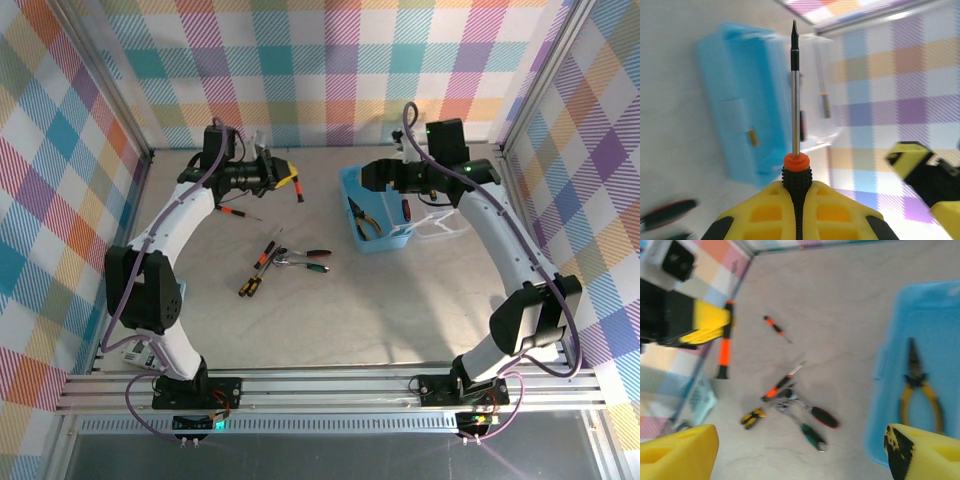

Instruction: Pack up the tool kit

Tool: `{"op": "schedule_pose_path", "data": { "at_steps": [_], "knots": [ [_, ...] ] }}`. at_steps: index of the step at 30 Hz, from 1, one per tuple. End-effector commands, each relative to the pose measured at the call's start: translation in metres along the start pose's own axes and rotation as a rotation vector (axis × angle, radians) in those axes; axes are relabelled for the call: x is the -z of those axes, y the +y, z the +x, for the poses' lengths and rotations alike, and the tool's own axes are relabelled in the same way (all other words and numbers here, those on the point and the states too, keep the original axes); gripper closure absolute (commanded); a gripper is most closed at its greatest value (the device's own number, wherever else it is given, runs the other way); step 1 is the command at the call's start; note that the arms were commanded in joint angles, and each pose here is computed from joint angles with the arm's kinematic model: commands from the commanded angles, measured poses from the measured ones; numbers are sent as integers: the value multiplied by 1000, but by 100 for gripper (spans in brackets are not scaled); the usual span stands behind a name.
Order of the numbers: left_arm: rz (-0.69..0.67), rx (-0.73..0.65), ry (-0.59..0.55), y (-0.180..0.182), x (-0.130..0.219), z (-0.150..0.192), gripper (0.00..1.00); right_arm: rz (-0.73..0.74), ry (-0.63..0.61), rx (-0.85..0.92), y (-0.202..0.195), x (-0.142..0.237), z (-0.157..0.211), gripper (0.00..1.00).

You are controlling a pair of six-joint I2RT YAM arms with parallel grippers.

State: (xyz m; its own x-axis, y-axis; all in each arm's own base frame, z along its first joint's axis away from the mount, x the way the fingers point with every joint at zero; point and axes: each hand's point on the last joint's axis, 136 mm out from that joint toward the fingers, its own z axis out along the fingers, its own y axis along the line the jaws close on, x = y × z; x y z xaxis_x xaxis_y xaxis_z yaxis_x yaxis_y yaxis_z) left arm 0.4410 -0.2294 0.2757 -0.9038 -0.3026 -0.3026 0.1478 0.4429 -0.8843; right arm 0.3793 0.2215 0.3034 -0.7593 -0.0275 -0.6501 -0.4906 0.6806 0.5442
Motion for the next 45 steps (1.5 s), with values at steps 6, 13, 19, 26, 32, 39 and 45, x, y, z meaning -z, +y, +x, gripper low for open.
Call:
{"op": "schedule_pose_path", "data": {
  "at_steps": [6,13,19,26,32,39,45],
  "knots": [
    [261,-4,73,-60,-29,9,100,-186,47,32,46,-36,-1,25],
    [258,-8,109,-63,-42,23,100,-214,70,26,52,-50,-2,35],
    [267,-17,133,-66,-47,31,100,-230,98,14,55,-63,1,47],
    [271,-17,142,-67,-49,32,100,-233,128,2,57,-74,5,65],
    [272,-38,172,-62,-49,38,89,-142,111,18,46,-69,3,100],
    [-323,-131,126,41,6,25,0,215,94,24,-50,-14,-4,100],
    [-828,-192,169,129,68,23,0,743,238,61,-178,49,13,100]
  ]
}}
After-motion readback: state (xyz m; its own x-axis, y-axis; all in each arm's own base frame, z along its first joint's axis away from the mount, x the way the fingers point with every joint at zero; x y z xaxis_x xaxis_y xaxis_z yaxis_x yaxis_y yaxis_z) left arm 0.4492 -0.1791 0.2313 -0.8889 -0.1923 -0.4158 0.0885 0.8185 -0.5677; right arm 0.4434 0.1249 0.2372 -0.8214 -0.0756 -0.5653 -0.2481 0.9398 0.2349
